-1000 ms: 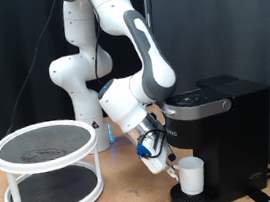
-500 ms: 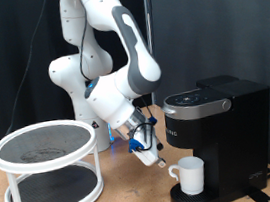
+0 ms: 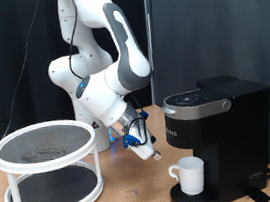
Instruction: Make a cup of coffee with the keurig machine
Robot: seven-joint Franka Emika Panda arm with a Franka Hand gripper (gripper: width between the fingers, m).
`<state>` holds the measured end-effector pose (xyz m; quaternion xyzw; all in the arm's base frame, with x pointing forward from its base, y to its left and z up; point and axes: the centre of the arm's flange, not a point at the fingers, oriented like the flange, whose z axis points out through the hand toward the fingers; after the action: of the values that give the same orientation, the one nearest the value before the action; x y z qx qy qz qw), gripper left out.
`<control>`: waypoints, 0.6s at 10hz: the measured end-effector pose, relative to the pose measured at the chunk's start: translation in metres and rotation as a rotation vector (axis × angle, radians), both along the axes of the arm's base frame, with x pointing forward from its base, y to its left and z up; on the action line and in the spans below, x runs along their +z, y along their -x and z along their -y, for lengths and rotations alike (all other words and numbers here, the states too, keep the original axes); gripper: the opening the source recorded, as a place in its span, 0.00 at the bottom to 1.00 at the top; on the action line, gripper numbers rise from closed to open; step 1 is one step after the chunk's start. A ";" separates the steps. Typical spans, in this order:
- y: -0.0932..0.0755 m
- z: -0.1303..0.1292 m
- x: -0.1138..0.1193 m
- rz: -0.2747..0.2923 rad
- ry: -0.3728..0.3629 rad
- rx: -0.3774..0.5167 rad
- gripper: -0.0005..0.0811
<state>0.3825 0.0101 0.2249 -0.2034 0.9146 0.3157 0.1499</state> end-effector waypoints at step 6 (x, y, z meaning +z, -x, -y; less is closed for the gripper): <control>0.029 -0.007 0.057 0.042 -0.223 0.100 0.91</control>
<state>0.3533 0.0168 0.2821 -0.2375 0.8591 0.4183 0.1748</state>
